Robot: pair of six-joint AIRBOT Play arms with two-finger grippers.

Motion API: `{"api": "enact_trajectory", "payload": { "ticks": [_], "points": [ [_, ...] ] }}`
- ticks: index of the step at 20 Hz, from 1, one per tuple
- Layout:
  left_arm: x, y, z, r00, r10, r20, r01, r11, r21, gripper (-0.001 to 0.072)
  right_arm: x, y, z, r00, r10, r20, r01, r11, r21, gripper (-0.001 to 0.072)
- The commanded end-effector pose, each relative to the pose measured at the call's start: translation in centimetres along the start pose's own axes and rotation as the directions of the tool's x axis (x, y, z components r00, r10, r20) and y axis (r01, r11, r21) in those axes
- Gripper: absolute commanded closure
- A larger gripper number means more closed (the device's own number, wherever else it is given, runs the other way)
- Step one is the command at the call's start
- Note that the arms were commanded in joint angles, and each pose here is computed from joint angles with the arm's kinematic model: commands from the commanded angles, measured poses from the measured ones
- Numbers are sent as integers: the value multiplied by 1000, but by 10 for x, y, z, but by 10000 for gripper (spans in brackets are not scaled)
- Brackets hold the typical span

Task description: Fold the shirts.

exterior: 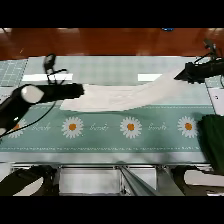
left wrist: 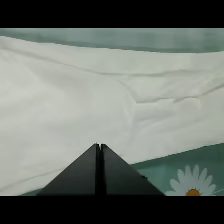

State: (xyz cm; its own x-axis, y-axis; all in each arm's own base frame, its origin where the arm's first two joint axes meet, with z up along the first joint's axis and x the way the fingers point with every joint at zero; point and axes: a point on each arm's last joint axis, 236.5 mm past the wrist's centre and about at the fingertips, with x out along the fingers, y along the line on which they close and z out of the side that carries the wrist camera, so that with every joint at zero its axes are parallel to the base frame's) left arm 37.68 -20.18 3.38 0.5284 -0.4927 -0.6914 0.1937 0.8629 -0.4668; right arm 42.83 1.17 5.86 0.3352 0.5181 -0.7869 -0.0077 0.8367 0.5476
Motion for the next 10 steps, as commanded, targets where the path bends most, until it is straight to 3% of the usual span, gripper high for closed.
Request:
{"api": "enact_trajectory", "payload": {
  "ticks": [1,6,10],
  "points": [
    [69,-68,-32,981,-71,-180,90,990,104,694,-49,21,-30,994,-92,61,95,995,-41,681],
    [145,-165,-75,901,-133,-414,232,952,200,694,-80,52,-71,986,-87,143,98,993,-68,681],
    [170,-237,-121,815,-268,-514,361,928,88,694,-92,66,-89,980,-83,183,100,991,-87,681]
  ]
}}
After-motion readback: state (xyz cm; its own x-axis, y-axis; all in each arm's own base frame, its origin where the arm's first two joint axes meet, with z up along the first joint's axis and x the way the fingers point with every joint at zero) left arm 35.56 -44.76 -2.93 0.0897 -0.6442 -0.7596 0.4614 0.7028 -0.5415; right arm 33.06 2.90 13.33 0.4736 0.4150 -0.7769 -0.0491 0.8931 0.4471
